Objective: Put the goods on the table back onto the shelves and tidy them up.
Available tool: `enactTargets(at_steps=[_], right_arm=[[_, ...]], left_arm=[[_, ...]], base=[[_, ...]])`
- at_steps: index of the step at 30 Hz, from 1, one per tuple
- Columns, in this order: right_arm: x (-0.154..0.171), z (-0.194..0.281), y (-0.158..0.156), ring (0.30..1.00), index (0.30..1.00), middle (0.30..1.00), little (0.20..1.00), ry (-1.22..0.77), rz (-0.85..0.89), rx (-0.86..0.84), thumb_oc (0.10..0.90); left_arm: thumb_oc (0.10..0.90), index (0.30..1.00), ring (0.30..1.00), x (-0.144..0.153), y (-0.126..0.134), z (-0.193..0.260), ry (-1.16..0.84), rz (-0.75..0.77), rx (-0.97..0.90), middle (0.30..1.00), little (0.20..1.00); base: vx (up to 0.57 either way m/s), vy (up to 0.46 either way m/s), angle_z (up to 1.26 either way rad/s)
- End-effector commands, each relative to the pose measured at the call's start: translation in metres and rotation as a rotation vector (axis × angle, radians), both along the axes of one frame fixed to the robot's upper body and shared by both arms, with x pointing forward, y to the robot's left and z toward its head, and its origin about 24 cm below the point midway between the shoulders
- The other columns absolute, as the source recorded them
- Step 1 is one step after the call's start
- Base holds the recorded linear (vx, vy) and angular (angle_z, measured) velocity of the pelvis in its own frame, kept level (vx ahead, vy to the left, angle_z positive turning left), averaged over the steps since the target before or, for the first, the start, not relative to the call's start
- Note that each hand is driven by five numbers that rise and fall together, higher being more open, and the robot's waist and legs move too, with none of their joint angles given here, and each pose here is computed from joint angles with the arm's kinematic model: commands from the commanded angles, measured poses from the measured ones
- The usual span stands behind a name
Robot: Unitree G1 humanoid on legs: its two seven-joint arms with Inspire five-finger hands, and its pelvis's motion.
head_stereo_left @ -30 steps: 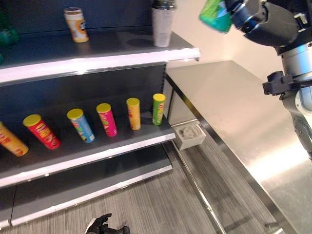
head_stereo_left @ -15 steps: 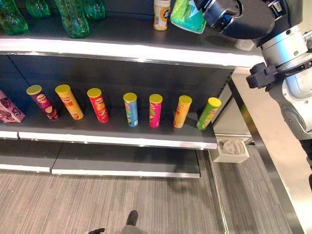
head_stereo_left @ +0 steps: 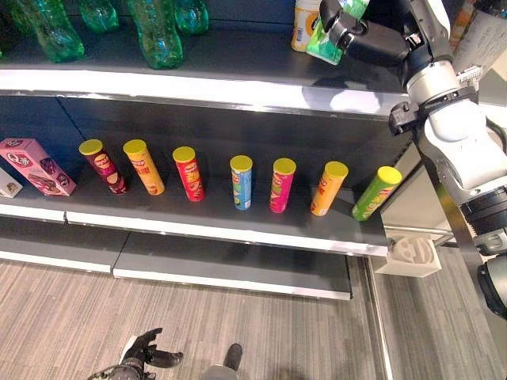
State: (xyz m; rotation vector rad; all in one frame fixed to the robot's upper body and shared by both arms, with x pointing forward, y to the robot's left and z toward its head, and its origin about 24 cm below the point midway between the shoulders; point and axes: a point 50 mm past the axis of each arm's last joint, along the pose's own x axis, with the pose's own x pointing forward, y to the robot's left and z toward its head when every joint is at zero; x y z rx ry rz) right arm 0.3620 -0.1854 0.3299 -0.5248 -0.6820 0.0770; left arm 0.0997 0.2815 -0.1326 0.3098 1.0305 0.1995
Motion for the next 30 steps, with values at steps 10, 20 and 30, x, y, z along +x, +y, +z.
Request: enactTargets(at_steps=[10,20,30], right_arm=[[-0.016,0.06,0.016,0.3,0.3,0.3,0.3,-0.264,-0.064,-0.051,0.4],[-0.014,0.052,0.014,0.3,0.3,0.3,0.3,-0.29,-0.15,-0.116,0.4],[-0.005,0.046,0.01,0.3,0.3,0.3,0.3,-0.291,-0.259,-0.15,0.4]], left_arm=[[0.8,0.9,0.9,0.013,-0.015,0.0,-0.02,-0.134,-0.013,0.9,0.9],[0.8,0.9,0.9,0.018,-0.017,0.001,-0.025,-0.152,-0.001,0.9,0.9],[0.8,0.9,0.9,0.017,-0.014,0.003,-0.03,-0.15,0.017,0.9,0.9]], base=[[0.03,-0.039,0.11],[0.02,-0.013,0.16],[0.01,-0.004,0.05]])
